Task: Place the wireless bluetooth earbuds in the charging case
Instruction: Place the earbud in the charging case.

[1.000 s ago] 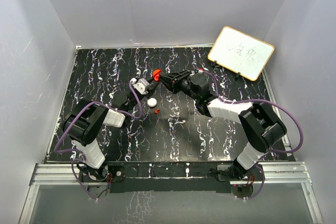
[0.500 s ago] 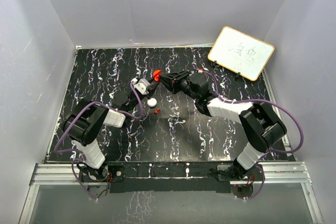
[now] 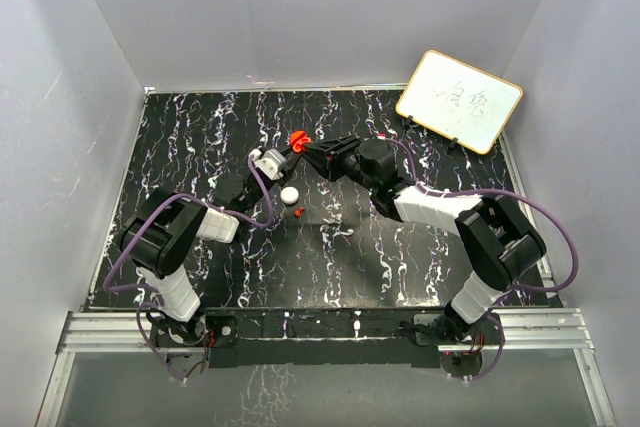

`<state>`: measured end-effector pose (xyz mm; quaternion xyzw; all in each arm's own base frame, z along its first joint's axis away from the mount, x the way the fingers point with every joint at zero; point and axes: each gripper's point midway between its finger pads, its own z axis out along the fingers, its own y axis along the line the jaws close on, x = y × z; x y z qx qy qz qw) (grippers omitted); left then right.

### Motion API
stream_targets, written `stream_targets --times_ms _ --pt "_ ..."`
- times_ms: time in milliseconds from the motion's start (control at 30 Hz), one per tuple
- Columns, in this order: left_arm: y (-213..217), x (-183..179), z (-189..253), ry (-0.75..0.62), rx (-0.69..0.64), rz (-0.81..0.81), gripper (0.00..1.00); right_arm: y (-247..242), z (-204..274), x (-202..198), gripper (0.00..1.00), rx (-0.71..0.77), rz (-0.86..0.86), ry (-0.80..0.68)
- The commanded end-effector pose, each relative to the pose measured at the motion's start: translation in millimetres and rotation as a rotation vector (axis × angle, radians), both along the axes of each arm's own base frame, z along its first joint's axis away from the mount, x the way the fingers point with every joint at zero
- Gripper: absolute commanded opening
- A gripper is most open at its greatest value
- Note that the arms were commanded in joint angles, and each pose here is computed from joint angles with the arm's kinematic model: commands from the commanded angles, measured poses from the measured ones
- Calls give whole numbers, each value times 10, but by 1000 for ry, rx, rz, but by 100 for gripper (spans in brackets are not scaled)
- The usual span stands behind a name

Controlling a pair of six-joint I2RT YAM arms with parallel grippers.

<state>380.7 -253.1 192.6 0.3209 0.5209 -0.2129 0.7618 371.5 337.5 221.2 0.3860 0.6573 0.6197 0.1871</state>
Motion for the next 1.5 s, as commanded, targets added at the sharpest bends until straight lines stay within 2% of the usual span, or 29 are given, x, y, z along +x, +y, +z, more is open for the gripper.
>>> stream_targets --times_ms 0,500,700,1000,1467 --pt "38 -86 671 -232 -100 7 0 18 204 35 28 30 -18 -38" --pt "43 -105 632 -221 -98 8 0 17 311 7 30 42 -8 -77" --pt "47 -116 637 -221 -99 6 0 -8 377 6 41 28 -16 -104" --pt "60 -147 634 -221 -96 6 0 -188 462 46 50 -38 -64 -145" --pt "65 -207 612 -216 -89 -9 0 -291 517 149 50 -87 -88 -171"
